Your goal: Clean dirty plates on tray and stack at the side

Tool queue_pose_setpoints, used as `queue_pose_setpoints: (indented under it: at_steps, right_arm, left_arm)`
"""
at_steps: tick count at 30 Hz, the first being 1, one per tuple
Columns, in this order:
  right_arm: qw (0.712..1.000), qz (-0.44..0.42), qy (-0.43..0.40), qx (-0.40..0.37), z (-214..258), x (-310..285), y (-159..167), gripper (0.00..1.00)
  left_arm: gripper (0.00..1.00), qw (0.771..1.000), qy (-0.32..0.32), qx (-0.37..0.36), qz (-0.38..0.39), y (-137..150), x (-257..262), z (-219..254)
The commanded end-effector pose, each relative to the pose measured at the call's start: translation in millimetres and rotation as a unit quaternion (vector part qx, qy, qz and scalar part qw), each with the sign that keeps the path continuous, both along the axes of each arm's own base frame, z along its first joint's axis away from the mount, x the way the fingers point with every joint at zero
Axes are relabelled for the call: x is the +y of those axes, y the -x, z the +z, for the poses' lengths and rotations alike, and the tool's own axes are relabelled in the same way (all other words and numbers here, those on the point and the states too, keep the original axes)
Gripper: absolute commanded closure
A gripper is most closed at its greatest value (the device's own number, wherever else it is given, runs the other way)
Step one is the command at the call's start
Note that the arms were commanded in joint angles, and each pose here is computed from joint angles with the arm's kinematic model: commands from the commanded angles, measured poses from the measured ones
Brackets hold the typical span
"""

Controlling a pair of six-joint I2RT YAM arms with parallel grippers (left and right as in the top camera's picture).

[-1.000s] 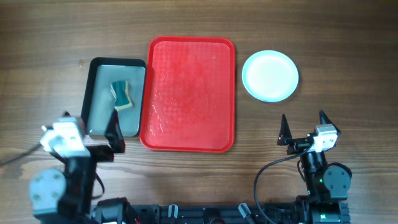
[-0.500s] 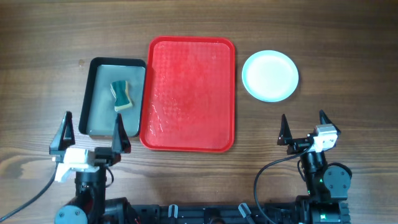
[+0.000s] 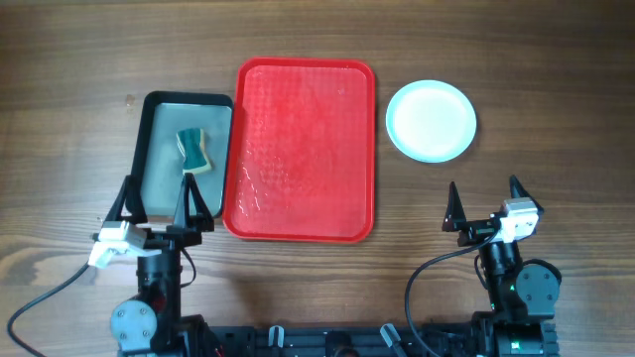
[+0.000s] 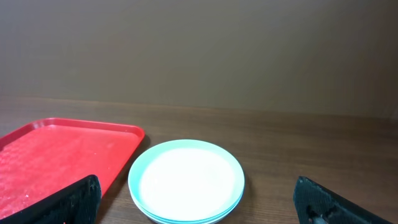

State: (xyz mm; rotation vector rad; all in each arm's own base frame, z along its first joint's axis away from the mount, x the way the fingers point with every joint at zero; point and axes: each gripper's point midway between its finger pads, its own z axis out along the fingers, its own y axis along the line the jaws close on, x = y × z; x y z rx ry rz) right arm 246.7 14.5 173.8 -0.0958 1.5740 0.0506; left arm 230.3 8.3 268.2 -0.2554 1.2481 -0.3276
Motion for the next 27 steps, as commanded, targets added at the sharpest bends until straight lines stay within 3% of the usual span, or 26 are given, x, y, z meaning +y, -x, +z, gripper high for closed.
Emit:
queue_pose_setpoints:
  at_steps: [1,10,15,27]
  right_arm:
    - [1.0,0.004,0.007,-0.008,3,1,1,0.0]
    - [1.0,0.004,0.007,-0.008,3,1,1,0.01]
    - [1.0,0.004,0.007,-0.008,3,1,1,0.0]
    - [1.0,0.004,0.008,-0.008,3,1,1,0.0]
  left_arm:
    - [0.0,0.999,0.049,0.017,0.005,-5,6,-22]
    - [0.0,0.993,0.056,0.101,0.01,-15,8,-70]
    - [0.0,0.98,0.059,0.187,0.022,-15,10,-112]
    - [0.0,0.969,-0.155,0.19,0.039,-15,7,-112]
